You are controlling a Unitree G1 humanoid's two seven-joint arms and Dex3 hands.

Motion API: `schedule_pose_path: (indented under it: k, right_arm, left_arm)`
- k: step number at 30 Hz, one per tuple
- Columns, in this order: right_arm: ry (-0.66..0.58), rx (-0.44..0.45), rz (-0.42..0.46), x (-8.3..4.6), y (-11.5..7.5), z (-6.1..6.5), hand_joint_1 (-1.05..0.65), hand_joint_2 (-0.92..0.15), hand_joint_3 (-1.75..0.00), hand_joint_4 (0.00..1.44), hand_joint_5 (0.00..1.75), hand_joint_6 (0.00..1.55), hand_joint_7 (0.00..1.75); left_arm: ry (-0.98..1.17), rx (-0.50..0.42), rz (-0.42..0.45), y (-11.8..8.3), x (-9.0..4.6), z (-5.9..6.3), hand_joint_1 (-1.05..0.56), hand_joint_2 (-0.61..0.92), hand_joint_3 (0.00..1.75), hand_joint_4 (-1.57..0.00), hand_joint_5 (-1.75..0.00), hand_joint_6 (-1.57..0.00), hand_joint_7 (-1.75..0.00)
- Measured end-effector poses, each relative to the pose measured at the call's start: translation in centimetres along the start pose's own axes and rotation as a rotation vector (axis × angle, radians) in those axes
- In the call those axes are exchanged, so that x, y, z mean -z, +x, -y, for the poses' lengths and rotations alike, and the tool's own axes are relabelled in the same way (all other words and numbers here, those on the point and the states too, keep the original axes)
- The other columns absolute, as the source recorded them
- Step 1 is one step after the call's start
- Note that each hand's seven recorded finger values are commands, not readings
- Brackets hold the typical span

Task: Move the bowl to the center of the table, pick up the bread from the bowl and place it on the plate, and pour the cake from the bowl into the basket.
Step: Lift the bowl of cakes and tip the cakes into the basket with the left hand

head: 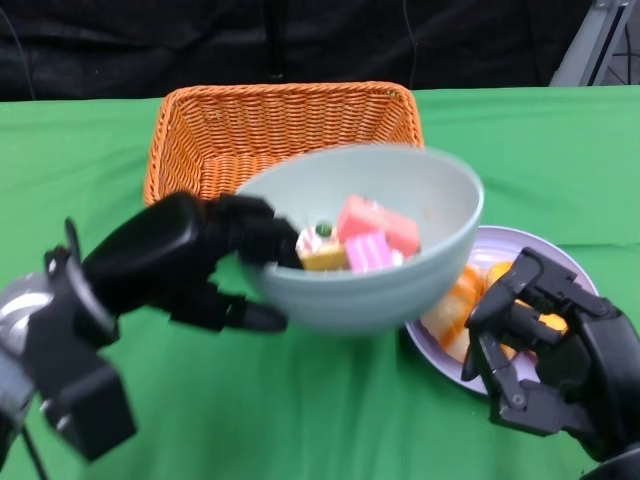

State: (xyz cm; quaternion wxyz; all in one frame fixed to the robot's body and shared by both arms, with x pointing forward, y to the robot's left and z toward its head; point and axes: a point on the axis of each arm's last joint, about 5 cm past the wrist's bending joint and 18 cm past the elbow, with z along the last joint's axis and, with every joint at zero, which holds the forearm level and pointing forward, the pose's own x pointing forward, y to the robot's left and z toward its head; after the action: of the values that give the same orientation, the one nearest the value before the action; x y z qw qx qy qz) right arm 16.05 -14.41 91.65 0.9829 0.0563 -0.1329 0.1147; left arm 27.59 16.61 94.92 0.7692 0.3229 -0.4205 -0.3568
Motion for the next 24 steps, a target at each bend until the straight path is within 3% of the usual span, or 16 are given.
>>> schedule_pose_path:
  k: [4,8,14,20,24]
  right_arm:
    - [-0.007,-0.003,-0.010,0.2,-0.1,-0.1,-0.11,-0.51,-1.13,0.71,1.74,0.57,1.56]
    - [-0.019,-0.007,-0.011,0.4,-0.2,-0.2,-0.08,-0.47,-1.24,0.71,1.73,0.58,1.57]
    - [-0.040,-0.021,-0.016,0.5,-0.1,-0.4,-0.09,-0.46,-1.26,0.74,1.72,0.59,1.56]
    - [-0.041,-0.027,-0.019,0.7,-0.2,-0.5,-0.11,-0.45,-1.25,0.75,1.75,0.60,1.56]
    - [-0.037,-0.031,-0.030,1.0,-0.3,-0.5,-0.10,-0.45,-1.25,0.77,1.75,0.60,1.57]
  left_arm:
    - [0.004,-0.046,0.004,1.5,0.3,-0.7,-0.23,0.92,0.41,-0.64,-1.75,-0.71,-1.21]
    - [-0.028,-0.069,-0.029,2.3,0.7,-0.4,-0.20,0.85,0.55,-0.69,-1.69,-0.74,-1.21]
    - [-0.042,-0.118,-0.054,3.9,1.2,-0.5,-0.25,0.81,0.59,-0.71,-1.70,-0.78,-1.12]
    - [-0.102,-0.150,-0.135,5.2,1.8,0.2,-0.24,0.83,0.58,-0.73,-1.75,-0.76,-1.17]
    - [-0.149,-0.174,-0.170,6.4,2.1,0.5,-0.21,0.83,0.61,-0.75,-1.75,-0.69,-1.39]
